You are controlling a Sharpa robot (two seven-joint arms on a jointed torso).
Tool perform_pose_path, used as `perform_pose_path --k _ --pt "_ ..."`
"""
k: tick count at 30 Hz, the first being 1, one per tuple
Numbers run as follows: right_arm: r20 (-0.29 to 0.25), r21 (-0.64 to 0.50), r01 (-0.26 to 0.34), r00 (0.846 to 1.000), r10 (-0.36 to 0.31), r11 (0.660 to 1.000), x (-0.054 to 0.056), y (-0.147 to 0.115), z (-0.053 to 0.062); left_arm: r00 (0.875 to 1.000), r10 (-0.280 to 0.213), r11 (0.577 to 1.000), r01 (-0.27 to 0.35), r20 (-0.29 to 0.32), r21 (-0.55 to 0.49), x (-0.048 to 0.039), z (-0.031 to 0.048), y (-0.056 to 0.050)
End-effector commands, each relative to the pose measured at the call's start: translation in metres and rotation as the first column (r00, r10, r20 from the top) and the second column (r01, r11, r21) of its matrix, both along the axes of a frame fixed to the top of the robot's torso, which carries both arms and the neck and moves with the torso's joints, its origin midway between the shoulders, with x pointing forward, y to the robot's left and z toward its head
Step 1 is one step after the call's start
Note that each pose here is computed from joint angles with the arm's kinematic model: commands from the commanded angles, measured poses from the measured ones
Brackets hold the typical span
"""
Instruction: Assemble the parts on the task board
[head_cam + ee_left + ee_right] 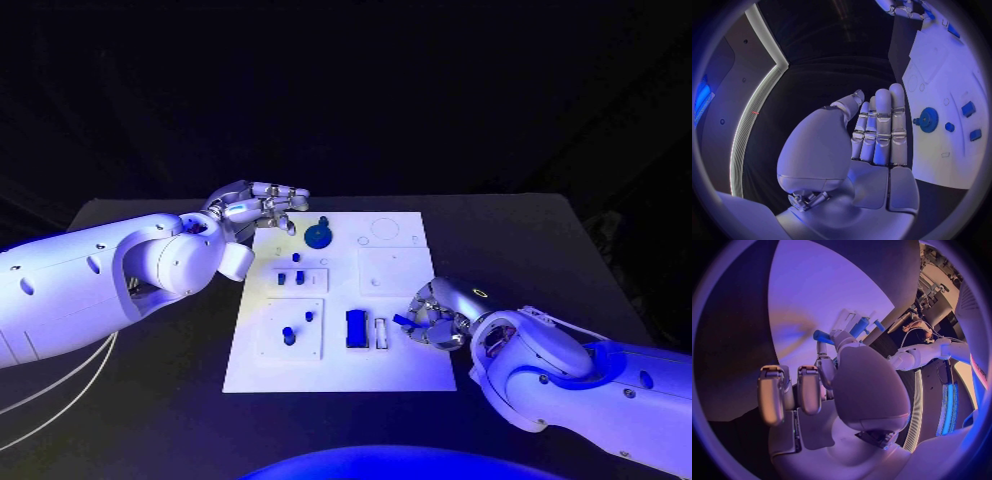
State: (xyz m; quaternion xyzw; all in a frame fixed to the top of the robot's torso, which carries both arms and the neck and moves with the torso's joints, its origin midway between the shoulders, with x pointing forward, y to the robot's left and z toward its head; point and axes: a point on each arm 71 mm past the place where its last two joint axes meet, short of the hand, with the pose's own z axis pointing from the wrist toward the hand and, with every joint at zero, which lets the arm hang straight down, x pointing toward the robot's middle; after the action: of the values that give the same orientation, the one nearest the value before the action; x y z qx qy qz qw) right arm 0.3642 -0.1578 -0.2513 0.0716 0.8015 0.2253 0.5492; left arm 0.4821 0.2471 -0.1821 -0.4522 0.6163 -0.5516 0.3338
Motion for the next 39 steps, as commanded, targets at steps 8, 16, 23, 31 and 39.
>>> perform_pose_path --k 8,16,23,31,39 --pt "-0.126 0.089 0.007 0.992 0.005 0.996 -0.003 0.014 -0.008 1.000 -0.020 1.000 0.020 0.004 -0.013 -0.0008 0.0012 -0.003" --pt "-0.180 0.090 0.001 0.984 0.015 0.996 -0.001 0.021 -0.015 1.000 -0.021 1.000 0.021 0.003 -0.013 -0.0010 0.0013 -0.003" --pt "-0.192 0.086 0.000 0.981 0.017 0.996 0.000 0.023 -0.018 1.000 -0.022 1.000 0.022 0.003 -0.013 -0.0012 0.0013 -0.003" --pt "-0.192 0.089 -0.005 0.981 0.022 0.996 0.001 0.026 -0.019 1.000 -0.022 1.000 0.022 0.002 -0.013 -0.0013 0.0013 -0.003" --pt "-0.180 0.082 -0.007 0.983 0.022 0.997 0.002 0.026 -0.019 1.000 -0.022 1.000 0.022 0.001 -0.012 -0.0012 0.0013 -0.003"
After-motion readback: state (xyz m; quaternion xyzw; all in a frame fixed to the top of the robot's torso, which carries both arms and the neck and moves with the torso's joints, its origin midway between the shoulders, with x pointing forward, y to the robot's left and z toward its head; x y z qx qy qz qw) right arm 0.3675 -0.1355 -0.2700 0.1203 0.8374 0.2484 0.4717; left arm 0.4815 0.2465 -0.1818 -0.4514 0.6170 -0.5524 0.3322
